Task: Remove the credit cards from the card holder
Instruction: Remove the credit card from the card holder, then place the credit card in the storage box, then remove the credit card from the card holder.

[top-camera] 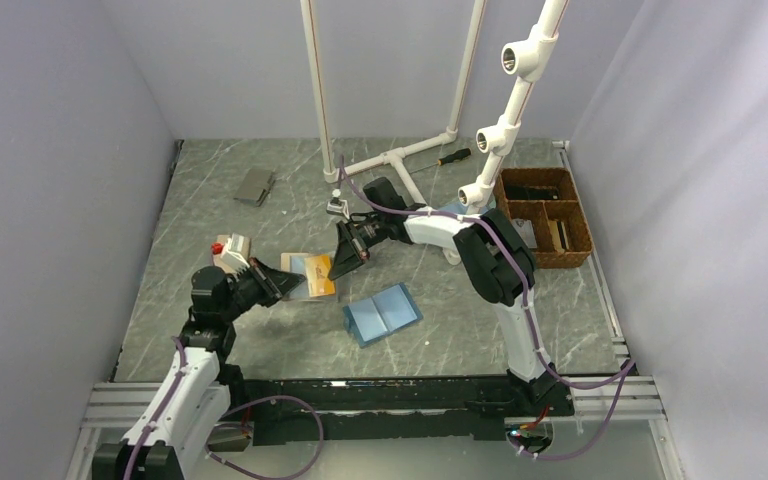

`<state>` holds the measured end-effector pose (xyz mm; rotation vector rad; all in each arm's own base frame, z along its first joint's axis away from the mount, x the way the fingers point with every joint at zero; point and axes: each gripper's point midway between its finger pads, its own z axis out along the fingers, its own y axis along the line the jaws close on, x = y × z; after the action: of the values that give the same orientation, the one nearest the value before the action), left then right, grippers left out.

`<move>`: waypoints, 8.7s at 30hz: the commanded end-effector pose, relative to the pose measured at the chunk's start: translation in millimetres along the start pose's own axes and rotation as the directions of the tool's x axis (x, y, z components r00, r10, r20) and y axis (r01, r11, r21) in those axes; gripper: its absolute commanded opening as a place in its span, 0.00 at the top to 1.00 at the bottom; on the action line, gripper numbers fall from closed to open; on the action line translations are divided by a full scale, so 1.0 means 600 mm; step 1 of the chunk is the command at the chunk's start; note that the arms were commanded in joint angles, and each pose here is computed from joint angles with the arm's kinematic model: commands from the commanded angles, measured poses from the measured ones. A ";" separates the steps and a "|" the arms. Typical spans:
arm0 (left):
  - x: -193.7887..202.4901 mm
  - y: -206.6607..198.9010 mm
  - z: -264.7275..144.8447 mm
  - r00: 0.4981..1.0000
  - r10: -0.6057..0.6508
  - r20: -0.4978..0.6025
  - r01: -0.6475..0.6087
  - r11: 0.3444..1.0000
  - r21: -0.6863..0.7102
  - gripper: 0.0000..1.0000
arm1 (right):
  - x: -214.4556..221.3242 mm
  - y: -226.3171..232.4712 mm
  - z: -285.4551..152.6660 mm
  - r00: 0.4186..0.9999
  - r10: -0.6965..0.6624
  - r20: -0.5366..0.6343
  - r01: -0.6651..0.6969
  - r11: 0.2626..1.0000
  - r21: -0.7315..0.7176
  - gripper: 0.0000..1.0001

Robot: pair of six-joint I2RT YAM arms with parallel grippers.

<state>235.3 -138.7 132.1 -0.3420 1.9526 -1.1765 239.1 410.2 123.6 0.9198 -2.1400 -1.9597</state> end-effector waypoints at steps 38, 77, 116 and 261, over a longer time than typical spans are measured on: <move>-0.010 0.047 -0.018 1.000 0.019 0.007 -0.017 0.985 -0.171 1.00 | 0.193 0.175 -0.199 0.407 -0.664 -0.628 0.914 0.289 0.286 1.00; -0.026 0.036 -0.011 0.999 0.044 0.025 -0.041 0.993 -0.115 1.00 | 0.378 0.041 -0.739 0.900 -0.353 -0.257 0.310 0.103 0.945 1.00; -0.032 0.036 -0.011 0.998 0.058 0.033 -0.054 0.992 -0.111 1.00 | 0.264 -0.095 -0.913 0.983 -0.064 0.175 -0.169 0.080 0.982 0.96; -0.019 0.118 0.082 0.983 -0.130 -0.132 0.102 0.974 -0.203 0.64 | -0.067 -0.123 0.011 0.989 -0.053 0.136 -0.014 0.895 0.447 0.71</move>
<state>277.8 -123.3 58.0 -0.5592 2.2557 -1.0961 285.9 426.7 52.4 0.8628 -2.7624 -1.5232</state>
